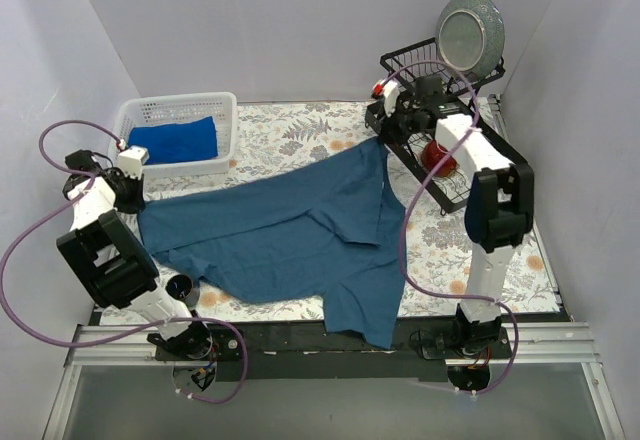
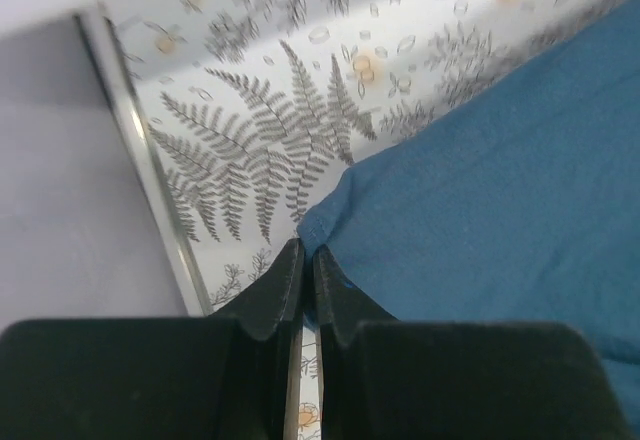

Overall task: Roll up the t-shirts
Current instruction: Fold the T-shirt at the center of the board.

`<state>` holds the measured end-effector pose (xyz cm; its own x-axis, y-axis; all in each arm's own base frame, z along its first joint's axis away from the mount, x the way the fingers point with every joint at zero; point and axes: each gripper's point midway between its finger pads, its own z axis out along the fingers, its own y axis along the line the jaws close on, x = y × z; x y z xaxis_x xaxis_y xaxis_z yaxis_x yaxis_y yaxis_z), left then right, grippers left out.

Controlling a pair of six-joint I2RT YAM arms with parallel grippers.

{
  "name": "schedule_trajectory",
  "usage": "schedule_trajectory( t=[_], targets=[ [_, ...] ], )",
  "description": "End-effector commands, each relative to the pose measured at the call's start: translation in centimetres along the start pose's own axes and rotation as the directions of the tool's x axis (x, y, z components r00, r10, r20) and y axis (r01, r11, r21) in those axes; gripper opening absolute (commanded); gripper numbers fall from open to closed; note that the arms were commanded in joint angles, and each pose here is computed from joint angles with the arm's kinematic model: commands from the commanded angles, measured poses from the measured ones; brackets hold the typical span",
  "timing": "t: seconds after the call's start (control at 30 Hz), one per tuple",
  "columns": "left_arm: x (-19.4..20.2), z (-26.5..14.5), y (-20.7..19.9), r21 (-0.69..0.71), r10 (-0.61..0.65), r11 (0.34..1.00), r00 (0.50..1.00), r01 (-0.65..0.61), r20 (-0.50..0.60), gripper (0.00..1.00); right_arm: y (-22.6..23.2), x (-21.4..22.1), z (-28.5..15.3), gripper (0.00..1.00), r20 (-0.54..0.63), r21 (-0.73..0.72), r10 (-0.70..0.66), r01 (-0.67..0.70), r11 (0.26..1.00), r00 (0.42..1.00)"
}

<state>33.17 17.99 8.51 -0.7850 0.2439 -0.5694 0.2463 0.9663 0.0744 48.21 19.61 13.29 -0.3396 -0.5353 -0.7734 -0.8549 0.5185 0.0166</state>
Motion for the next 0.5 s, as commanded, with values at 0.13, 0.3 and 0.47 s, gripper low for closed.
schedule_trajectory(
  t=[0.13, 0.3, 0.47],
  targets=[
    [-9.2, -8.0, 0.8, -0.125, -0.024, 0.99, 0.94, 0.071, 0.341, 0.0, -4.4, -10.4, -11.6, 0.01, 0.276, 0.316, -0.148, 0.056, 0.947, 0.95],
    [-13.1, -12.8, 0.0, -0.169, 0.037, 0.984, 0.869, 0.055, 0.494, 0.0, -3.1, -13.2, -16.5, 0.01, 0.335, 0.388, -0.205, 0.063, 0.919, 0.92],
    [-16.4, -17.1, -1.2, -0.214, 0.093, 0.976, 0.833, 0.031, 0.545, 0.0, -0.5, -16.0, -21.7, 0.01, 0.389, 0.45, -0.262, 0.066, 0.89, 0.883]
  ],
)
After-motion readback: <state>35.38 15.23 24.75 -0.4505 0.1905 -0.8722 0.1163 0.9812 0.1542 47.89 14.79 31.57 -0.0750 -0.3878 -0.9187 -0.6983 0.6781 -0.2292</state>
